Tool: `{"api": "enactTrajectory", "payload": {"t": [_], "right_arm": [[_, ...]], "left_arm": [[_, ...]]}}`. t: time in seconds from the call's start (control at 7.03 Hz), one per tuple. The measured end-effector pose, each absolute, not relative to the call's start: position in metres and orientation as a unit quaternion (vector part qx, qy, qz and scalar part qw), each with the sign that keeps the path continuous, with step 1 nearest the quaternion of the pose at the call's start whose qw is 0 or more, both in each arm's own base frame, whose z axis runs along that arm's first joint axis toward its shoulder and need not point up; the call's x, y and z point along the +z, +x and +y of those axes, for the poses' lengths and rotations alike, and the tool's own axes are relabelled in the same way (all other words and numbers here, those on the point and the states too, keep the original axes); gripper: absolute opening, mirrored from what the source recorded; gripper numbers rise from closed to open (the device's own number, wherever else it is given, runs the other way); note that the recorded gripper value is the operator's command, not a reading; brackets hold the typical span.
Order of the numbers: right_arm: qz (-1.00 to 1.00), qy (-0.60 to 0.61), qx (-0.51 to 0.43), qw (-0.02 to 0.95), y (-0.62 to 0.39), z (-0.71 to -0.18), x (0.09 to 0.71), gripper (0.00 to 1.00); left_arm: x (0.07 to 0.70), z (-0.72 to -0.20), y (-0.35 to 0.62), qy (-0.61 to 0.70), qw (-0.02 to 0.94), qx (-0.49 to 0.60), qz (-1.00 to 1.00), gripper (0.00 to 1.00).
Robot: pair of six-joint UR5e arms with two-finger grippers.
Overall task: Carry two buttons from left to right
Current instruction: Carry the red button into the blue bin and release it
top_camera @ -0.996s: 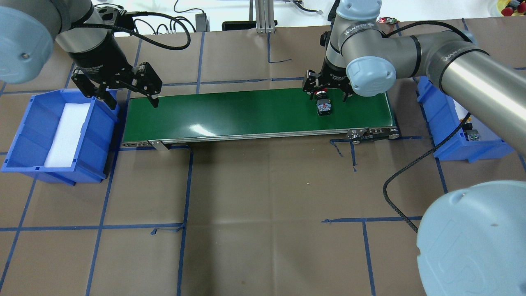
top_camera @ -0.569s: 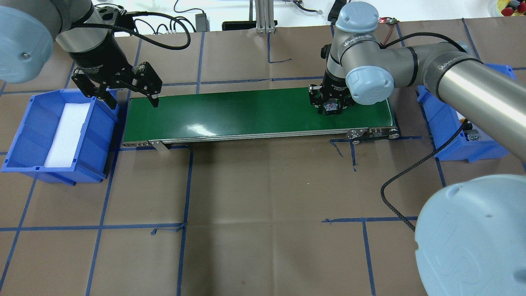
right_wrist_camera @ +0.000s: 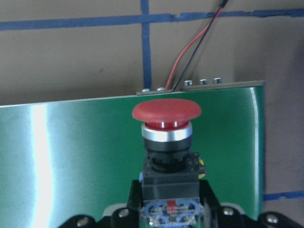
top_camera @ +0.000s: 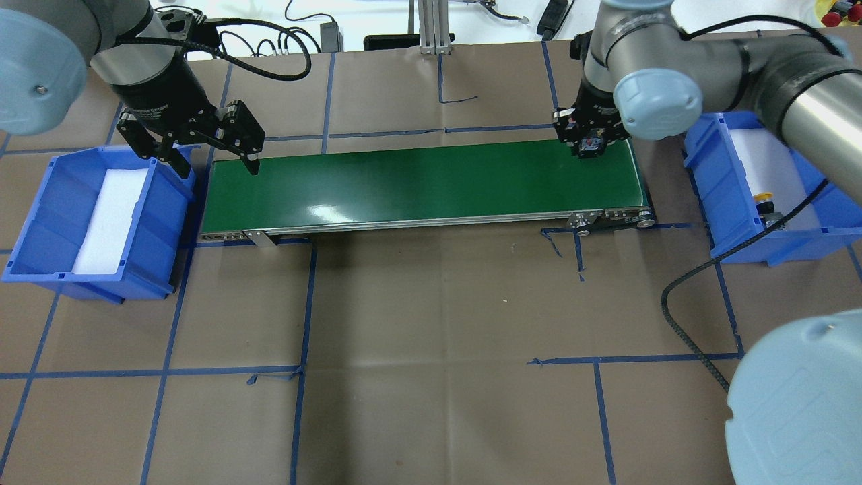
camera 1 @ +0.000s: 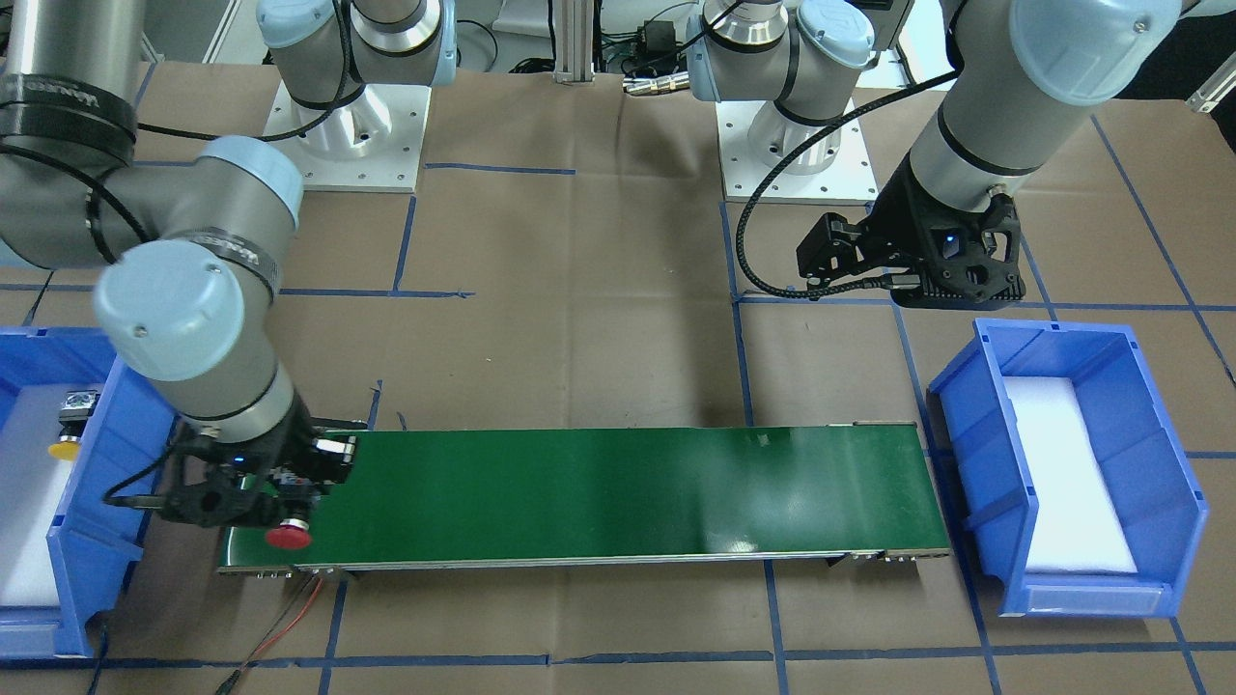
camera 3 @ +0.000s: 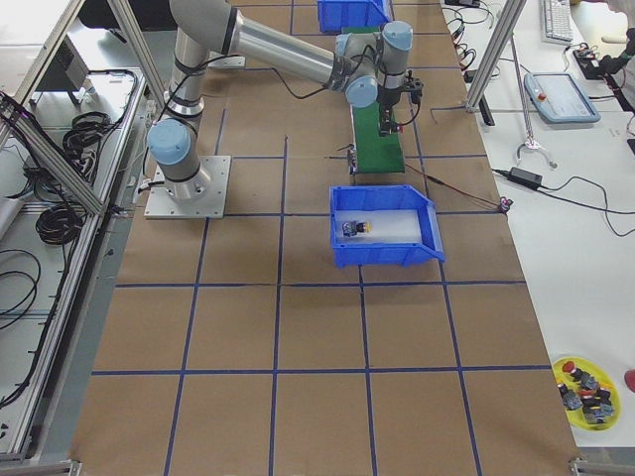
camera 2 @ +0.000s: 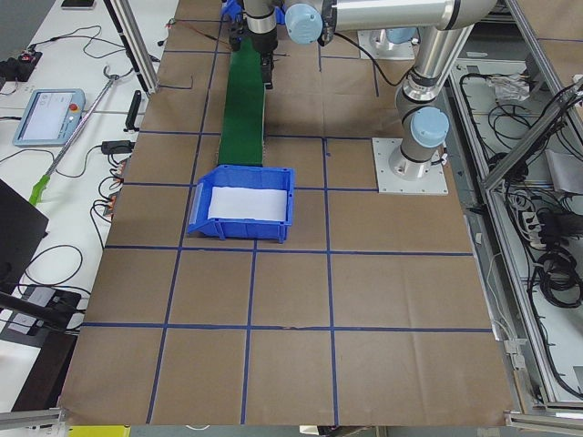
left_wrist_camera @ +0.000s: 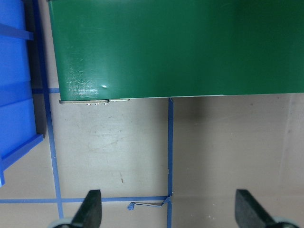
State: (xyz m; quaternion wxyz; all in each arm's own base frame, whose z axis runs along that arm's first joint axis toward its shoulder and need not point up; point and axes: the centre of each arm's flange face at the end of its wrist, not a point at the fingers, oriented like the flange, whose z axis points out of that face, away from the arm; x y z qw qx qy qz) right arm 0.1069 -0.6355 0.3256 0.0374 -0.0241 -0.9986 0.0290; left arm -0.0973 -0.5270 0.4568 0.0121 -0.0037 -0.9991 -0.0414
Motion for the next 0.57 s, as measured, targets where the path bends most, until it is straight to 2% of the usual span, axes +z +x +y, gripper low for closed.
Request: {"api": "enactTrajectory", "payload": {"t": [0.28, 0.57], "right_arm": [[-0.998, -0.002, 0.044, 0.055, -0.005, -0.632, 0.383, 0.06], [-0.997, 0.034, 0.032, 0.059, -0.123, -0.62, 0.386, 0.05]], "left_arm": [[0.458, -0.528, -0.097, -0.004, 0.012, -0.041, -0.999, 1.0], [0.461, -0.53, -0.096, -0.003, 0.013, -0.037, -0.999, 1.0]]}}
